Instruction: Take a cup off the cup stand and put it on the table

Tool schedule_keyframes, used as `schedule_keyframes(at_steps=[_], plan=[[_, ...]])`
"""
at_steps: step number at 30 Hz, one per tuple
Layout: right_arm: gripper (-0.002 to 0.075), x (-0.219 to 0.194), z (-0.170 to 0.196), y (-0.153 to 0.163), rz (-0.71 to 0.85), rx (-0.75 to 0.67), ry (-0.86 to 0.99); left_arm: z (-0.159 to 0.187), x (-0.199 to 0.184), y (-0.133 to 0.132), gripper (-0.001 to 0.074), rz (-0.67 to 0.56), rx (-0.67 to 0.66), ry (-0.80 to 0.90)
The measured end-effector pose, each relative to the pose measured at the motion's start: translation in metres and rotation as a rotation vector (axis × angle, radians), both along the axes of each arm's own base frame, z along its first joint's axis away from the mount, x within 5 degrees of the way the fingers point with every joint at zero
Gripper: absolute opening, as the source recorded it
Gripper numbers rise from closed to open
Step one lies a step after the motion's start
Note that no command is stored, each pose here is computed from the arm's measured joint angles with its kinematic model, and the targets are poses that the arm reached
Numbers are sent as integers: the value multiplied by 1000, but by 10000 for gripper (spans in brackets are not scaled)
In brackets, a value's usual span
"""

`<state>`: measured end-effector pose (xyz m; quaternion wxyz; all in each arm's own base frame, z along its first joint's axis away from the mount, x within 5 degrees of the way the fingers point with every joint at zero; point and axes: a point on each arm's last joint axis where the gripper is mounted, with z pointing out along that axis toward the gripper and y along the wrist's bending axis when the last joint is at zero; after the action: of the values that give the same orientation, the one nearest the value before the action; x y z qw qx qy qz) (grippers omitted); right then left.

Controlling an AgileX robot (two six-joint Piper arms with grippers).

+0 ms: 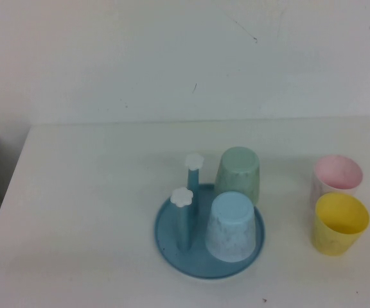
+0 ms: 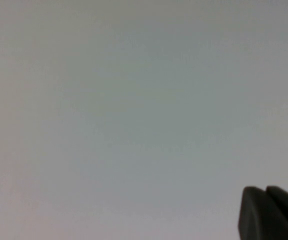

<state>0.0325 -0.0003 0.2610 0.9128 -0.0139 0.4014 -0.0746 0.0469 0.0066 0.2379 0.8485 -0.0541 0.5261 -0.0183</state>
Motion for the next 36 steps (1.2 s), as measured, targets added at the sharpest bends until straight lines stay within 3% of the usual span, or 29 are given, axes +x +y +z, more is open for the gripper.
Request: schedule_keyframes(at_steps=[11,19,27,32,36], plan=[[-3,-2,46,-4,-63,14,504,28,2,-10,-3,-129,-38,369],[-3,19,49,-5,-58,32,914,55,26,-25,-3,-294,-134,748],[-3,44,23,16,217,-154,1314,74,66,-44,-3,-526,6,1083],[-3,53,21,32,419,-320,1328,81,91,-48,-4,-596,37,1220],[-3,69,14,36,523,-333,1384,77,102,-49,-3,-613,42,1278]])
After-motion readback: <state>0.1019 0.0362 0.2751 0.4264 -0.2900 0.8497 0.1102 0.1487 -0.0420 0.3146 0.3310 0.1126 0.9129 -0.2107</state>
